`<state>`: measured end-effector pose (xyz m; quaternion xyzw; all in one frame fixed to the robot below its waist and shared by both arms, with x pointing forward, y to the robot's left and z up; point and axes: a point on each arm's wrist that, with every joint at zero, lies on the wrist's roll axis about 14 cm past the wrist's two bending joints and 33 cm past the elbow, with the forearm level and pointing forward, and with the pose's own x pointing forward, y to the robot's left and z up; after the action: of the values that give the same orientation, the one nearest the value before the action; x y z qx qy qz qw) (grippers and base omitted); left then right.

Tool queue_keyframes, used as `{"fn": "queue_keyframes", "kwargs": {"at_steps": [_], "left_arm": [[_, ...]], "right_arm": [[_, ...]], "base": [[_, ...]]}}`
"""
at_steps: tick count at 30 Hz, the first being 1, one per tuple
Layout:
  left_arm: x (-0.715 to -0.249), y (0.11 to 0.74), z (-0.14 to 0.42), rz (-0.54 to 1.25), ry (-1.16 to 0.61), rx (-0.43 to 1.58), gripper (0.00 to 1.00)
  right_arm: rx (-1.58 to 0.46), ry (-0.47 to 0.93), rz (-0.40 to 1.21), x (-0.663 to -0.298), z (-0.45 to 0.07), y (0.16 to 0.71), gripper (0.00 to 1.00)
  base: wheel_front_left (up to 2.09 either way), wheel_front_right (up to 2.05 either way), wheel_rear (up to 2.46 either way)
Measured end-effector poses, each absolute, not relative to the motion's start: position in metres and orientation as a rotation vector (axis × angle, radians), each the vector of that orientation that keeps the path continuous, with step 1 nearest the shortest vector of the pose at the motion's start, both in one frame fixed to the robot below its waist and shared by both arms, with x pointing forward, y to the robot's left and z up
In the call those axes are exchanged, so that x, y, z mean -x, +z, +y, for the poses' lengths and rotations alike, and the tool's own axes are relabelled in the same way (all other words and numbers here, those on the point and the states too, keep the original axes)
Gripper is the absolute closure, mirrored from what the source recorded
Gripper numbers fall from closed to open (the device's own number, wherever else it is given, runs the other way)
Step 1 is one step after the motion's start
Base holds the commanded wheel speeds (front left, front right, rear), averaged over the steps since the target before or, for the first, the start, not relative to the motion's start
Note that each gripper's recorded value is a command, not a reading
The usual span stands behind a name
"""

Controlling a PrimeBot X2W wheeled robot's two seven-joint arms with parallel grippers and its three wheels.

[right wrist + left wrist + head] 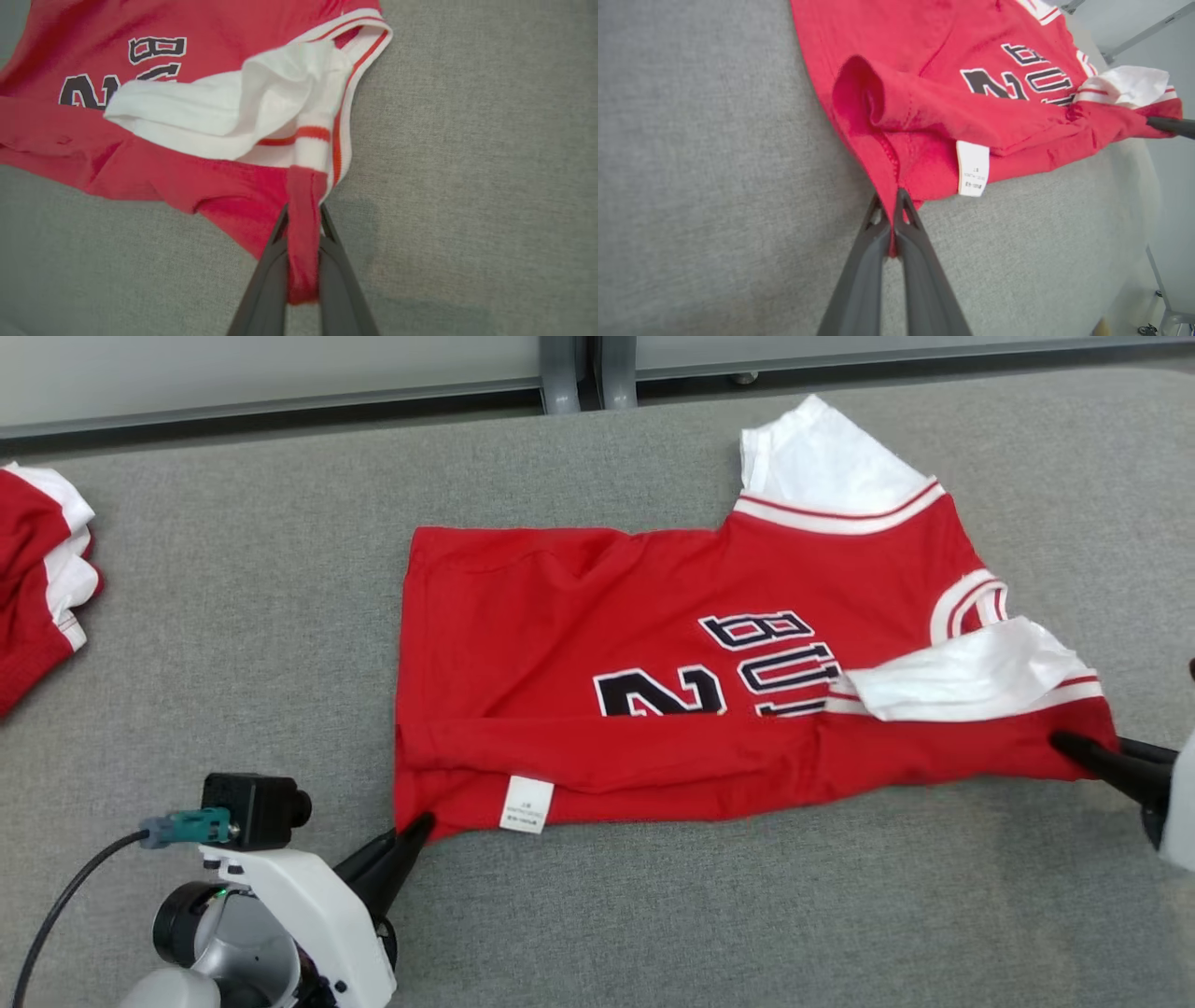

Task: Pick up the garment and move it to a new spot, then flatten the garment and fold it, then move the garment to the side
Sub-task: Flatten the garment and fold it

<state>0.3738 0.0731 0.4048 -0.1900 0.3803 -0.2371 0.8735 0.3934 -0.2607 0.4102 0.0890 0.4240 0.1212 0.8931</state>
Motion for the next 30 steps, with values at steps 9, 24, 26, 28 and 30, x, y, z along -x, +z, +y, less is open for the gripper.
{"fn": "queue_keyframes", "kwargs": {"at_steps": [9, 24, 26, 28, 30], "left_arm": [[-0.344, 0.442, 0.068, 0.805, -0.589, 0.445, 1.00], [-0.289, 0.411, 0.064, 0.856, -0.500, 0.469, 0.00], [-0.298, 0.419, 0.072, 0.798, -0.482, 0.409, 0.00], [-0.313, 0.434, 0.079, 0.718, -0.464, 0.356, 0.00], [-0.334, 0.447, 0.083, 0.650, -0.456, 0.318, 0.00]], "right_arm": [[-0.175, 0.215, 1.024, -0.358, -0.302, 0.435, 1.00], [-0.195, 0.194, 1.093, -0.299, -0.298, 0.390, 0.00], [-0.175, 0.206, 1.024, -0.310, -0.299, 0.406, 0.00], [-0.141, 0.216, 0.948, -0.324, -0.303, 0.425, 0.00], [-0.107, 0.227, 0.878, -0.343, -0.304, 0.444, 0.00]], "base": [[0.00, 0.00, 0.00], [0.00, 0.00, 0.00], [0.00, 0.00, 0.00], [0.00, 0.00, 0.00], [0.00, 0.00, 0.00]]}}
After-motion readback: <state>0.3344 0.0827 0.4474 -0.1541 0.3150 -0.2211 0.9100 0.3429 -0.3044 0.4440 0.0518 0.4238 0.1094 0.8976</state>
